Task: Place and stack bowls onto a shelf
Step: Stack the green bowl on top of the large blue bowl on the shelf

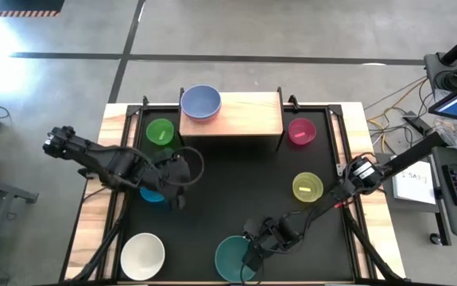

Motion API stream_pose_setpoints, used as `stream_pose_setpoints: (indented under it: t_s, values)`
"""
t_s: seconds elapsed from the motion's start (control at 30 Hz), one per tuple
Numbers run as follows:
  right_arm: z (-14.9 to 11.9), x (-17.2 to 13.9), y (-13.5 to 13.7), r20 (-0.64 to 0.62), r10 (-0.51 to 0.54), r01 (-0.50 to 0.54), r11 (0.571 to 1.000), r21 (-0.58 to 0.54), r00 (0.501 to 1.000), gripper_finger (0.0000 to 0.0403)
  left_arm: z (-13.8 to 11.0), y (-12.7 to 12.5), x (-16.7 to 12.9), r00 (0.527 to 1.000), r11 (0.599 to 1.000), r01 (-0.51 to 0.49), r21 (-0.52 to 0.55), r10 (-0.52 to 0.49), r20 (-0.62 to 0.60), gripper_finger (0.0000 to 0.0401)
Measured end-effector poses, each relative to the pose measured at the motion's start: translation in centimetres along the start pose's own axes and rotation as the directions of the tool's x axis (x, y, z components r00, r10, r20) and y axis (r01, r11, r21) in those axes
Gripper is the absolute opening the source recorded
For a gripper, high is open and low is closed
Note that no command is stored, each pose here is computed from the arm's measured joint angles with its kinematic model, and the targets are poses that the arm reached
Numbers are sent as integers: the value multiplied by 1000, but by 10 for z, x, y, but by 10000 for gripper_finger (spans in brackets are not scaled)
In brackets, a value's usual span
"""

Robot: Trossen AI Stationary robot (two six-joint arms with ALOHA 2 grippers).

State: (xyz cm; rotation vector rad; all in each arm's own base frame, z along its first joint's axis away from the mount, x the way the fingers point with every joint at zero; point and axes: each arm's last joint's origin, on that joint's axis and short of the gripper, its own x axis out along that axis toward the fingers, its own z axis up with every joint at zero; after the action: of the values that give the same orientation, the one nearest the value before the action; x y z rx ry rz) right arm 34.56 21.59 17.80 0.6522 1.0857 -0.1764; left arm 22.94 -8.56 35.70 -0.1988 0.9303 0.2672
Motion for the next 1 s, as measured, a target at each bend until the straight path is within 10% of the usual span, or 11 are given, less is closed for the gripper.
stream_pose_setpoints:
  t_s: [0.63,1.0]
  values:
    - [66,-39,-25,68,-8,18,988,-154,998,9,-27,-24,41,990,989,143,30,-142,-15,121]
    - [120,-74,-45,352,-287,399,865,-303,891,8,-19,-13,45,989,998,-62,-10,63,134,121]
